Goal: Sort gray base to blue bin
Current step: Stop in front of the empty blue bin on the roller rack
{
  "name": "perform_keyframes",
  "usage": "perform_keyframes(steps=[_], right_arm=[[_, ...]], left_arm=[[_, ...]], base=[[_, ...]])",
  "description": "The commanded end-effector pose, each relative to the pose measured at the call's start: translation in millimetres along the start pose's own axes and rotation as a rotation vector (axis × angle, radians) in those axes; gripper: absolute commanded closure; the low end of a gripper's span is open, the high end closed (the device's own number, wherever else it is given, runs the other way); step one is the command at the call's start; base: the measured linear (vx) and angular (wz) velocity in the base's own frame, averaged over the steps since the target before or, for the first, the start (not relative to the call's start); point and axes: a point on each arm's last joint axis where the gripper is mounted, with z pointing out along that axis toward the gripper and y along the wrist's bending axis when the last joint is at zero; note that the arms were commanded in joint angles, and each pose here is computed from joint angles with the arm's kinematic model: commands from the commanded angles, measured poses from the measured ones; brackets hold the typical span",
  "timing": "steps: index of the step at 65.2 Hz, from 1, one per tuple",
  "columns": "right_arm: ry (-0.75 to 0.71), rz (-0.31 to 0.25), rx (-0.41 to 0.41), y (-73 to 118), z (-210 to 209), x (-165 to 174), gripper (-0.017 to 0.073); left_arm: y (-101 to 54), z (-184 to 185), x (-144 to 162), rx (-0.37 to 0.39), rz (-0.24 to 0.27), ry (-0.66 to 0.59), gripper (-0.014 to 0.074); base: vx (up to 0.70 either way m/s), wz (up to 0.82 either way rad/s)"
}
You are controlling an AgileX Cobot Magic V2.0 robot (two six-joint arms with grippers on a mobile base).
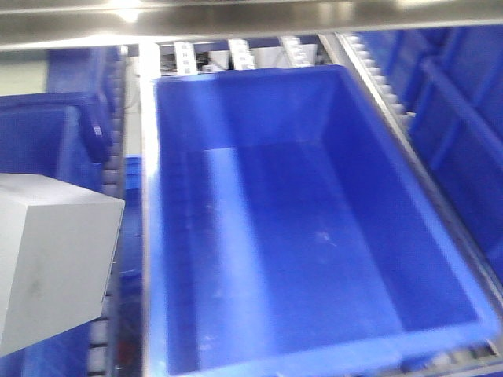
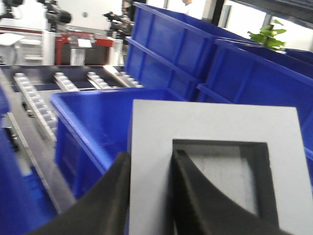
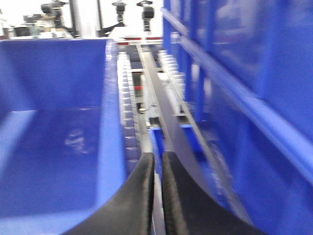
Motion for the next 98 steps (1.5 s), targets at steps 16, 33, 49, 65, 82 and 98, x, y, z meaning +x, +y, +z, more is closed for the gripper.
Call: perform_keyframes(steps=[16,33,49,65,82,98], right_arm=[[-0.091,-0.013,0.0,0.2,-1.2,-8.9,0.0564],[-0.091,-0.013,0.0,0.2,-1.2,-8.9,0.0564],[-0.091,-0.013,0.0,0.2,-1.2,-8.9,0.0564],[-0.091,-0.013,0.0,0.2,-1.2,-8.9,0.0564],[-0.091,-0.013,0.0,0.2,-1.2,-8.9,0.0564],[-0.091,-0.013,0.0,0.2,-1.2,-8.9,0.0564]], left_arm=[[-4.3,-1.7,-19.1,0.03,-0.009,-0.13,0.059],[-4.3,-1.7,-19.1,0.03,-0.009,-0.13,0.059],[-4.3,-1.7,-19.1,0.03,-0.009,-0.13,0.059],[-4.3,-1.7,-19.1,0.03,-0.009,-0.13,0.059],[-4.3,-1.7,-19.1,0.03,-0.009,-0.13,0.059],[-4.9,4.0,-18.0,0.037,-0.044,-0.112,0.059]], base=[[0.07,0.28],[0.03,0.13],[0.0,0.02],[0.0,0.0],[0.0,0.0],[0.0,0.0]])
